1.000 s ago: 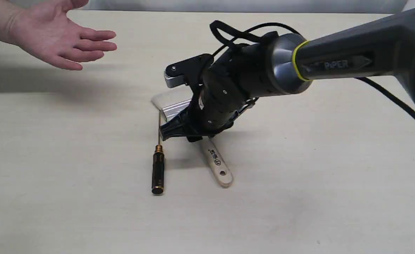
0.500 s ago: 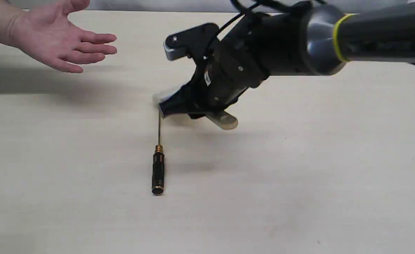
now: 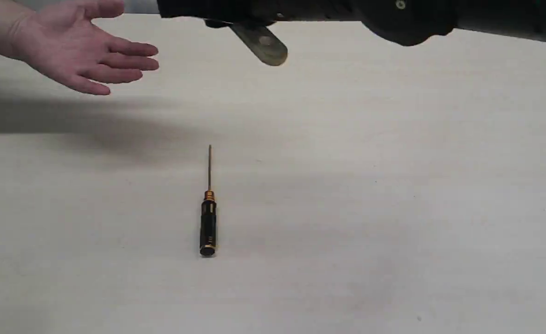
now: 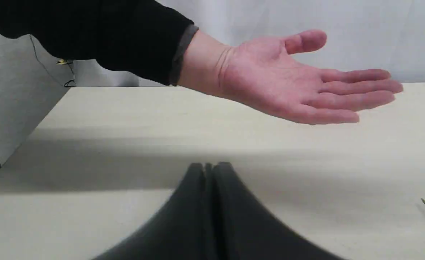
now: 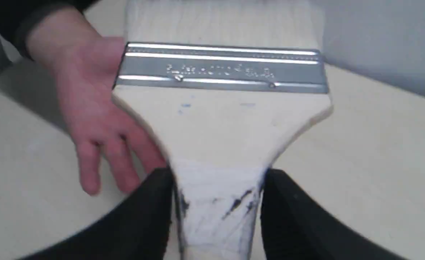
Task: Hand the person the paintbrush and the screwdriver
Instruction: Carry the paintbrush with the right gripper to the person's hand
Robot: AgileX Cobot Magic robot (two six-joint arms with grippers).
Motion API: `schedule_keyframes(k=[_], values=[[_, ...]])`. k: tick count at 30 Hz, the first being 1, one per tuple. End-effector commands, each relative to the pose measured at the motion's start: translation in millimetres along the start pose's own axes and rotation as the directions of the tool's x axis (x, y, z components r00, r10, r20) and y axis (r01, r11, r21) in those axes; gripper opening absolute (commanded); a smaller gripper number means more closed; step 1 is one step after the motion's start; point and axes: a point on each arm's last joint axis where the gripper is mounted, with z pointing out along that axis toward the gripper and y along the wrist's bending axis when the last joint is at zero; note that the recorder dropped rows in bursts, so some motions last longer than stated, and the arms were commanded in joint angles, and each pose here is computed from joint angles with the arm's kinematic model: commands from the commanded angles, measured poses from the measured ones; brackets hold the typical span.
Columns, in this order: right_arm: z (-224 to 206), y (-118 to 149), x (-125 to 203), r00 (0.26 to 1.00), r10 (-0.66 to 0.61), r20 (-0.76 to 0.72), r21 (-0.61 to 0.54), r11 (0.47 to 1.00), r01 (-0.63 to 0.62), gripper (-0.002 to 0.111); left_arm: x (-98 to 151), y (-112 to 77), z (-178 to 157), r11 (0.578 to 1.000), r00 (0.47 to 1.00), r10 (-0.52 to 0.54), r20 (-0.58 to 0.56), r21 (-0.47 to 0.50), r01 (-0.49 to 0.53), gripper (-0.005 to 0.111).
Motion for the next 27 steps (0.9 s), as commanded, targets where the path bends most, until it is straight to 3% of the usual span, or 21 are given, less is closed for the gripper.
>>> schedule_keyframes(k=[1, 6, 11, 15, 17, 22, 24, 27], values=[[10, 16, -10, 0.994, -0.045, 0.096, -0.064, 0.997, 0.051, 0.005, 0, -0.5, 0, 1.000, 1.000, -0.001, 0.008, 0.009, 0.001, 0.000], [46, 38, -15, 0.993, -0.065, 0.103, -0.101, 0.992, 0.076, 0.005, 0, -0.5, 0, 1.000, 1.000, -0.001, 0.008, 0.009, 0.001, 0.000], [87, 62, 1, 0.983, -0.162, 0.088, -0.134, 0.976, 0.173, 0.005, 0, -0.5, 0, 1.000, 1.000, -0.001, 0.008, 0.009, 0.001, 0.000], [114, 65, 15, 0.985, -0.163, 0.053, -0.135, 0.976, 0.169, 0.006, 0, -0.5, 0, 1.000, 1.000, -0.001, 0.008, 0.009, 0.001, 0.000], [122, 64, 22, 0.987, -0.160, 0.008, -0.120, 0.980, 0.160, 0.014, 0, -0.5, 0, 1.000, 1.000, -0.001, 0.008, 0.009, 0.001, 0.000], [125, 59, 30, 0.982, -0.166, -0.093, -0.079, 0.984, 0.159, 0.047, 0, -0.6, 0, 1.000, 1.000, -0.005, 0.005, 0.010, 0.005, 0.000], [122, 58, 29, 0.980, -0.160, -0.122, -0.065, 0.986, 0.153, 0.054, 0, -0.6, 0, 1.000, 1.000, -0.005, 0.005, 0.010, 0.005, 0.000], [112, 57, 23, 0.979, -0.139, -0.146, -0.051, 0.990, 0.133, 0.056, 0, -0.6, 0, 1.000, 1.000, -0.005, 0.005, 0.010, 0.005, 0.000]])
